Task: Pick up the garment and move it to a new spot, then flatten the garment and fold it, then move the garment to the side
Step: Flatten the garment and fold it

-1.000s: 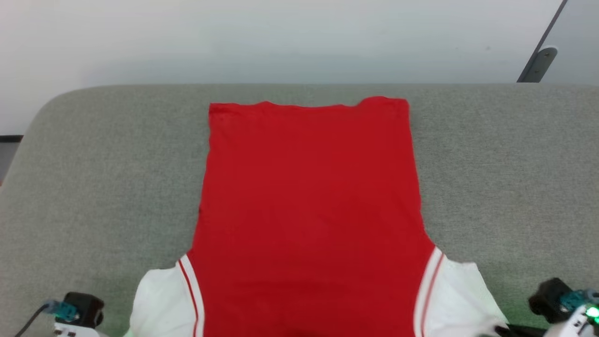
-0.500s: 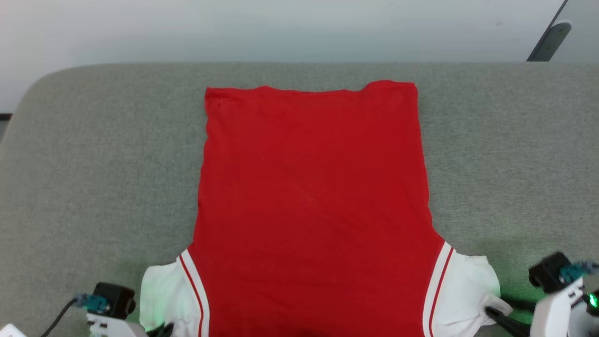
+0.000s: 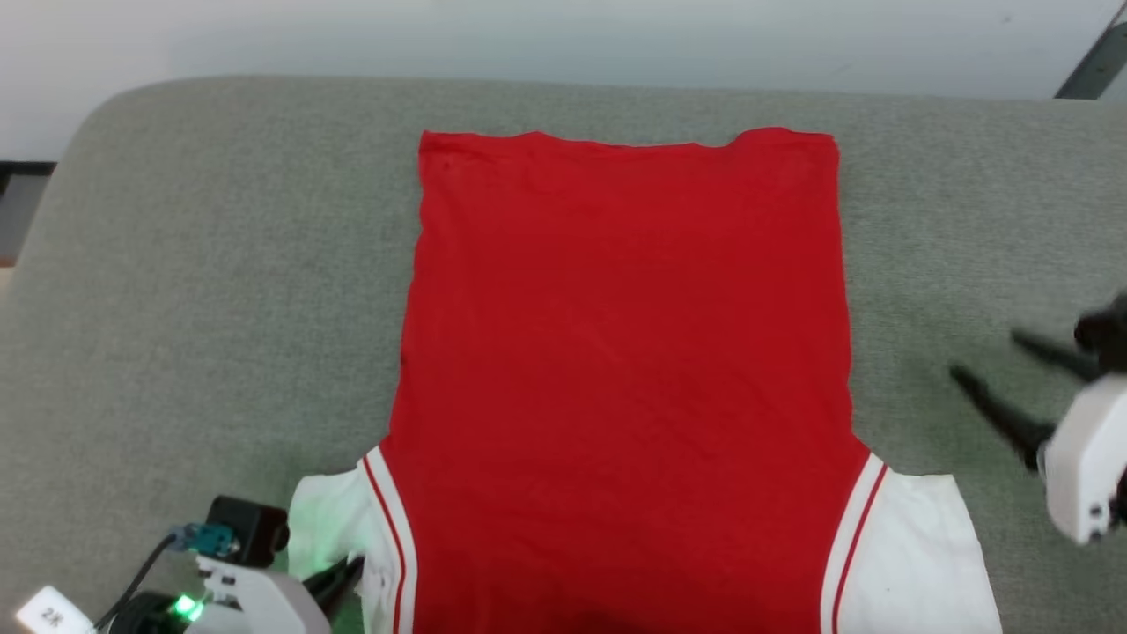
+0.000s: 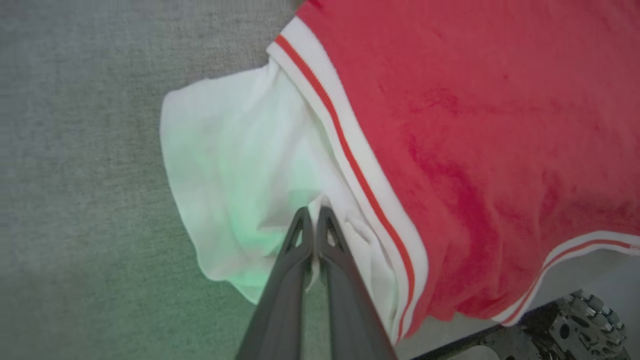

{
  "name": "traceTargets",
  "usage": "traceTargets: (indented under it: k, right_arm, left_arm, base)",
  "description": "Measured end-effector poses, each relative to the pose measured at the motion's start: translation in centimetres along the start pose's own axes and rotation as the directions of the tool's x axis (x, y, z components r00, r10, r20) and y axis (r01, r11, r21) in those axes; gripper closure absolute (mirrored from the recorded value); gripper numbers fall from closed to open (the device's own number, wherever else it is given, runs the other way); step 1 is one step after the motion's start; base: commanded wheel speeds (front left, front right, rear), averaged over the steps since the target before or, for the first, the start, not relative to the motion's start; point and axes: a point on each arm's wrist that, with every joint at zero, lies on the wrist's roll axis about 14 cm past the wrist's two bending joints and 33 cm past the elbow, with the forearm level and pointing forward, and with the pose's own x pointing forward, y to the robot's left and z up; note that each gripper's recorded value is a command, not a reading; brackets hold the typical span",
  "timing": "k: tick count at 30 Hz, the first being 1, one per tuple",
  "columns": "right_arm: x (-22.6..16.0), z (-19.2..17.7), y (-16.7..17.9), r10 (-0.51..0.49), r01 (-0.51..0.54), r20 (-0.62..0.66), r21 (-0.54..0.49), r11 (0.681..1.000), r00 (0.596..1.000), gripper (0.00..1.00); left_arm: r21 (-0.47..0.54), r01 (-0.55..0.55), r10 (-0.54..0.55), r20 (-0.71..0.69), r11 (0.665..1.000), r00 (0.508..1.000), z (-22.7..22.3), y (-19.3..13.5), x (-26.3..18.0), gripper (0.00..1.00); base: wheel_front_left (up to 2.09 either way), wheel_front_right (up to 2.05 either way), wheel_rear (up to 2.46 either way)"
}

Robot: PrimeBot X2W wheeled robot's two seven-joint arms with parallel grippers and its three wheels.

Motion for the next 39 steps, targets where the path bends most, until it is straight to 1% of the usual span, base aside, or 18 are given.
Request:
traceTargets:
  k: [1, 2, 3, 5, 8, 10, 15, 16, 21, 23, 25, 28, 34, 35, 37, 39]
  right_arm:
    - [0.4, 1.2, -0.2, -0.016, 0.017, 0.031, -0.036, 0.999, 0.999, 0.0]
    - [0.8, 2.6, -0.4, -0.031, 0.035, 0.077, -0.048, 0.998, 0.997, 0.0]
    - [1.4, 3.9, -0.9, -0.054, 0.058, 0.117, -0.039, 0.998, 0.992, 0.0]
    - [2.6, 5.5, -1.4, -0.08, 0.089, 0.153, -0.054, 0.995, 0.985, 0.0]
    - [5.0, 7.9, -2.8, -0.134, 0.138, 0.201, -0.005, 0.99, 0.97, 0.0]
    - [6.8, 8.7, -3.3, -0.155, 0.155, 0.201, 0.02, 0.988, 0.967, 0.0]
    - [11.5, 9.0, -4.5, -0.191, 0.181, 0.115, 0.097, 0.979, 0.975, 0.0]
    - [12.4, 9.0, -4.7, -0.195, 0.186, 0.092, 0.097, 0.978, 0.976, 0.0]
    - [16.3, 7.1, -5.1, -0.19, 0.201, -0.096, 0.118, 0.973, 0.977, 0.0]
    - [17.4, 6.4, -5.4, -0.185, 0.208, -0.17, 0.128, 0.97, 0.968, 0.0]
    - [18.6, 5.4, -4.9, -0.162, 0.199, -0.241, 0.135, 0.971, 0.957, 0.0]
    - [19.9, 3.7, -5.0, -0.15, 0.207, -0.328, 0.144, 0.968, 0.933, 0.0]
    - [22.0, 2.5, -4.2, -0.108, 0.196, -0.407, 0.18, 0.964, 0.907, 0.0]
    - [22.2, 2.5, -4.1, -0.103, 0.194, -0.417, 0.182, 0.964, 0.903, 1.0]
    - [22.6, 2.6, -3.6, -0.1, 0.185, -0.424, 0.164, 0.969, 0.9, 1.0]
    - [22.7, 2.8, -3.4, -0.101, 0.18, -0.408, 0.161, 0.97, 0.907, 1.0]
  left_arm:
    - [-0.003, 0.0, 0.0, 0.009, 1.0, 1.0, 0.3, 0.0, 0.0, 1.0]
    - [-0.004, 0.001, -0.001, 0.015, 1.0, 1.0, 0.5, -0.1, 0.1, 1.0]
    - [-0.002, 0.002, -0.002, 0.021, 1.0, 1.0, 0.6, -0.1, 0.1, 1.0]
    - [-0.003, 0.006, -0.006, 0.032, 1.0, 0.999, 0.9, -0.4, 0.2, 1.0]
    - [0.0, 0.012, -0.012, 0.04, 1.0, 0.999, 1.3, -0.5, 0.4, 1.0]
    - [-0.003, 0.021, -0.021, 0.051, 1.0, 0.999, 1.6, -0.8, 0.7, 1.0]
    - [-0.006, 0.029, -0.029, 0.061, 1.0, 0.998, 2.1, -1.0, 1.3, 1.0]
    - [-0.011, 0.031, -0.03, 0.064, 0.999, 0.997, 2.2, -1.0, 1.5, 1.0]
    - [-0.028, 0.042, -0.04, 0.068, 0.999, 0.997, 2.3, -1.1, 2.2, 1.0]
    - [-0.039, 0.04, -0.037, 0.07, 0.998, 0.997, 2.3, -1.0, 2.5, 1.0]
    - [-0.049, 0.038, -0.035, 0.066, 0.998, 0.997, 2.0, -0.8, 2.8, 1.0]
    - [-0.065, 0.033, -0.029, 0.063, 0.997, 0.998, 1.8, -0.4, 3.2, 1.0]
    - [-0.087, 0.022, -0.017, 0.058, 0.996, 0.998, 1.3, 0.3, 3.5, 1.0]
    - [-0.09, 0.018, -0.012, 0.057, 0.996, 0.998, 1.2, 0.4, 3.6, 1.0]
    - [-0.093, 0.015, -0.01, 0.057, 0.996, 0.998, 1.2, 0.6, 3.7, 1.0]
    - [-0.098, 0.015, -0.009, 0.063, 0.995, 0.998, 1.2, 0.7, 3.7, 1.0]
  base:
    - [0.0, 0.0, 0.0]
    - [0.0, 0.0, 0.0]
    - [0.0, 0.0, 0.0]
    - [0.0, 0.0, 0.0]
    - [0.0, 0.0, 0.0]
    - [0.0, 0.0, 0.0]
    - [0.0, 0.0, 0.0]
    - [0.0, 0.0, 0.0]
    - [0.0, 0.0, 0.0]
    - [0.0, 0.0, 0.0]
    - [0.0, 0.0, 0.0]
    - [0.0, 0.0, 0.0]
    - [0.0, 0.0, 0.0]
    - [0.0, 0.0, 0.0]
    - [0.0, 0.0, 0.0]
    - [0.0, 0.0, 0.0]
